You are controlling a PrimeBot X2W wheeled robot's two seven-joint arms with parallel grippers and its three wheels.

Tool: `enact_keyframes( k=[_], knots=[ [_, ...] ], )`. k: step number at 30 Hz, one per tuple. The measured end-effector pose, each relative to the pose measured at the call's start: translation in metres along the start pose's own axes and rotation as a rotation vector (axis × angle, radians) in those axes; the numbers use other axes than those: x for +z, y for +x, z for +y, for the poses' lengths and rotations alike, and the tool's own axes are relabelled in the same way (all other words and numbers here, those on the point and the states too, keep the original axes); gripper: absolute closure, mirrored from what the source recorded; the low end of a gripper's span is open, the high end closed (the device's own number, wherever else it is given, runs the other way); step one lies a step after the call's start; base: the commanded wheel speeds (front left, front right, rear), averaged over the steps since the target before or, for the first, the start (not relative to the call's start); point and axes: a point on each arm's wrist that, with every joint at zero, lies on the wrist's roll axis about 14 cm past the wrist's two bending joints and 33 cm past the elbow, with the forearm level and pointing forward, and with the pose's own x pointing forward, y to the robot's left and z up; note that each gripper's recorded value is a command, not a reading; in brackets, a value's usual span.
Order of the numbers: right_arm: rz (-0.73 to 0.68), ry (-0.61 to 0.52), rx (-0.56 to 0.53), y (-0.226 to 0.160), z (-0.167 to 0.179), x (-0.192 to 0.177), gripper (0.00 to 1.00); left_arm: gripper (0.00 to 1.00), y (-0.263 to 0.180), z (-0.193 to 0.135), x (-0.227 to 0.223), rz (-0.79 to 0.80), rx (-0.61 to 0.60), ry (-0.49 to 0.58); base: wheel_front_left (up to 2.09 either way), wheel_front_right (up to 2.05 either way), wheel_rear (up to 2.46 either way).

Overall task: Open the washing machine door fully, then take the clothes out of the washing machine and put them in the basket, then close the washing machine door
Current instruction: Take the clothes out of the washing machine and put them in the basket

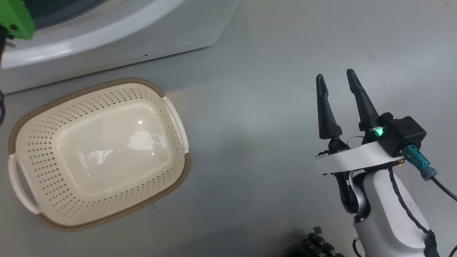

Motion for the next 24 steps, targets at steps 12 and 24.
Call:
enact_keyframes(
  k=[12,24],
  knots=[
    [-0.02,-0.035,0.048,-0.01,0.013,0.008,0.0,1.0,-0.051,-0.038,0.017,-0.255,-0.024,-0.096,0.0,0.0,0.0],
    [-0.033,-0.042,0.11,-0.026,0.032,0.015,0.0,1.0,-0.113,-0.054,0.057,-0.472,0.019,-0.135,0.0,0.0,0.0]
  ],
)
